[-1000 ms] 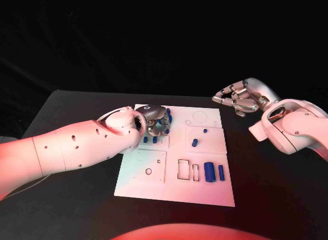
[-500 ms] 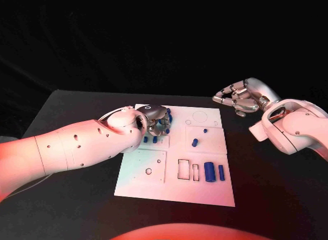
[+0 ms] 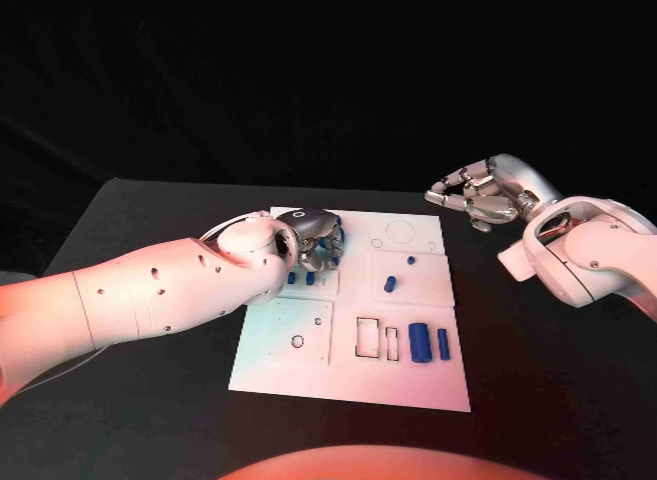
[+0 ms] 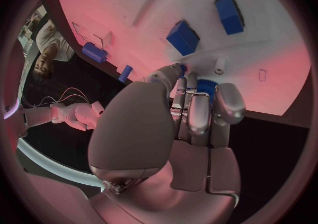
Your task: Assemble the parts on the task board
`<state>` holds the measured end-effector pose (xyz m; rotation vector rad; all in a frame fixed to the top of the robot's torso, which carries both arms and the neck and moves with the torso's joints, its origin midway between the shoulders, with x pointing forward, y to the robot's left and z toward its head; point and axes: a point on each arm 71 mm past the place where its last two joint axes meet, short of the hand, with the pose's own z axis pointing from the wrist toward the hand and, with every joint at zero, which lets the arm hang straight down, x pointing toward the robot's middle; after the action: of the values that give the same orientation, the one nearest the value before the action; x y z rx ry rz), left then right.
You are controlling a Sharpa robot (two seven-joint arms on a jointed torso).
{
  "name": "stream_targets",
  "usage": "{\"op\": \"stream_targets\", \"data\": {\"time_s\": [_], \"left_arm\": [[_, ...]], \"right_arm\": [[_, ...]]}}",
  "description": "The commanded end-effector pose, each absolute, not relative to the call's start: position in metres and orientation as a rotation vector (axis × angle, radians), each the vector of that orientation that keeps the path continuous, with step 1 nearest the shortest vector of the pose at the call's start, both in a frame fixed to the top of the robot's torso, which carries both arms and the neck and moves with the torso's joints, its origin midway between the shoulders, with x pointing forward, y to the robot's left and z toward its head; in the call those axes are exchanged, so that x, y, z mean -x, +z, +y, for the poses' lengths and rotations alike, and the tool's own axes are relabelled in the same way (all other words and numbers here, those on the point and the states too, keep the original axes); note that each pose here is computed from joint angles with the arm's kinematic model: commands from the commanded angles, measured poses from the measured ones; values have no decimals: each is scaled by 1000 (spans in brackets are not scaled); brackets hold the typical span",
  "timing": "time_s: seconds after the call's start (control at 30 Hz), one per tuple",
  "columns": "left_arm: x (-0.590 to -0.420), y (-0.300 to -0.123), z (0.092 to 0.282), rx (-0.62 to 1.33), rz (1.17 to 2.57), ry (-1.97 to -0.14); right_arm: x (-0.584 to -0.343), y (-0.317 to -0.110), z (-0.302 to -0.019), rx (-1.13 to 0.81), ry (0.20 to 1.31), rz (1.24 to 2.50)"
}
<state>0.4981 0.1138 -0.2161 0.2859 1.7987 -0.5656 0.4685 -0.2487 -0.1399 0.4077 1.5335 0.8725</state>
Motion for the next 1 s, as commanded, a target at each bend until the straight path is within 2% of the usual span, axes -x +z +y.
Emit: {"op": "stream_targets", "data": {"time_s": [0.03, 0.63, 1.0], "left_arm": [[-498, -217, 111, -288, 1821, -568], [-500, -223, 115, -293, 1884, -514], [-500, -221, 112, -282, 1869, -553]], "right_arm": [[-468, -140, -247, -399, 877, 1539], [-468, -140, -247, -398, 878, 1541], [-468, -140, -247, -397, 879, 1539]]}}
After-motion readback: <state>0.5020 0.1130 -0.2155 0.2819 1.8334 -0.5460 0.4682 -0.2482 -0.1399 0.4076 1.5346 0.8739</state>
